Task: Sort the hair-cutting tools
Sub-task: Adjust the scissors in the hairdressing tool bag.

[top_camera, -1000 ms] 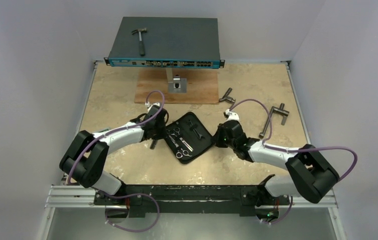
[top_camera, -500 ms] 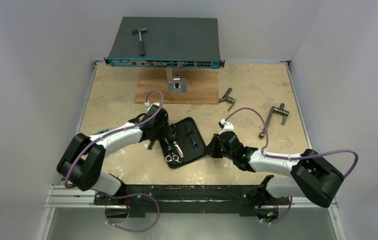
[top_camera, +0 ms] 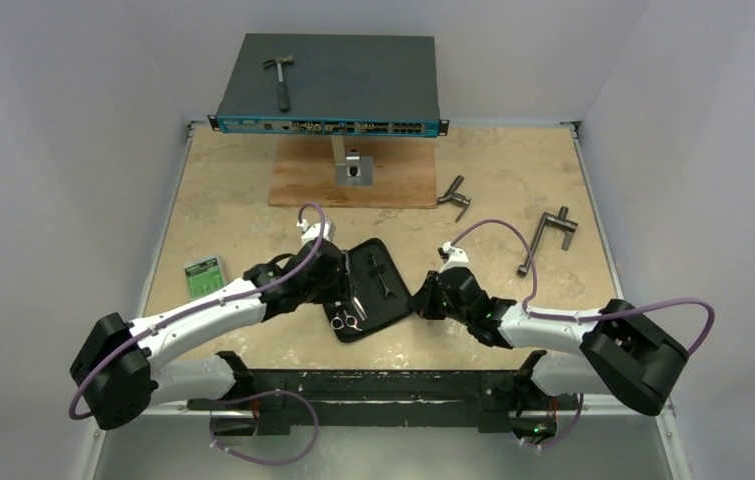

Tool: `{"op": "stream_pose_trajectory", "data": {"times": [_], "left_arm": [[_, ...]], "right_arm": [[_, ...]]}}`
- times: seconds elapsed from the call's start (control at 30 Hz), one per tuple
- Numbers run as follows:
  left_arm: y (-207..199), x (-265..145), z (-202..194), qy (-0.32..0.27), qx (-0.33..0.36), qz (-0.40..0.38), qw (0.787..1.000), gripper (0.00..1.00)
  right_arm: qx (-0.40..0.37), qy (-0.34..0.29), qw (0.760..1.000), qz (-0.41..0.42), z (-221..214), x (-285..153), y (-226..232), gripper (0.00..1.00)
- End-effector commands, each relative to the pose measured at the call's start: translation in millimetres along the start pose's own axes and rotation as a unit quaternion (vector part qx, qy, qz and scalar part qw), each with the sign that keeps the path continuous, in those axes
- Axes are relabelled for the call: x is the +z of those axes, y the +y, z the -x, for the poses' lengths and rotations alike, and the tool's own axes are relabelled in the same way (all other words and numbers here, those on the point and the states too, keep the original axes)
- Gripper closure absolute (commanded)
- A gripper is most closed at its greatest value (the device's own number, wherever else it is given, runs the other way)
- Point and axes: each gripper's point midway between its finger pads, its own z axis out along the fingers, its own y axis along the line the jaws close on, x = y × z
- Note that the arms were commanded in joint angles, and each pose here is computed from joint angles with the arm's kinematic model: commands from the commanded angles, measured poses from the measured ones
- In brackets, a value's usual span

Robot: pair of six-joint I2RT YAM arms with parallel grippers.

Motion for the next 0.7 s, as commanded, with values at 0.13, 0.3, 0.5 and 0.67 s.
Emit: {"op": "stream_pose_trajectory", "data": {"times": [0.13,0.3,0.5,0.67], "left_arm": [[8.4,-11.6,-30.6,0.016,-0.021,0.049,0.998,0.39],[7.3,-7.1,-47.9,0.034,-0.036,0.05,0.998,0.4],[9.6,3.7,-65.6,0.052,-0.042,0.055,0.996,0.42],[13.7,8.3,-63.3,0.043,-0.036,0.067,0.996,0.43]], "right_arm": [[0.022,0.002,1.0,0.009,-9.6,-2.0,2.3,1.0],[0.034,0.0,0.999,0.015,-10.9,-2.2,5.8,1.0],[0.037,0.001,0.999,0.021,-13.3,0.1,9.4,1.0],[0.037,0.006,0.999,0.024,-16.8,1.1,10.4,1.0]]}}
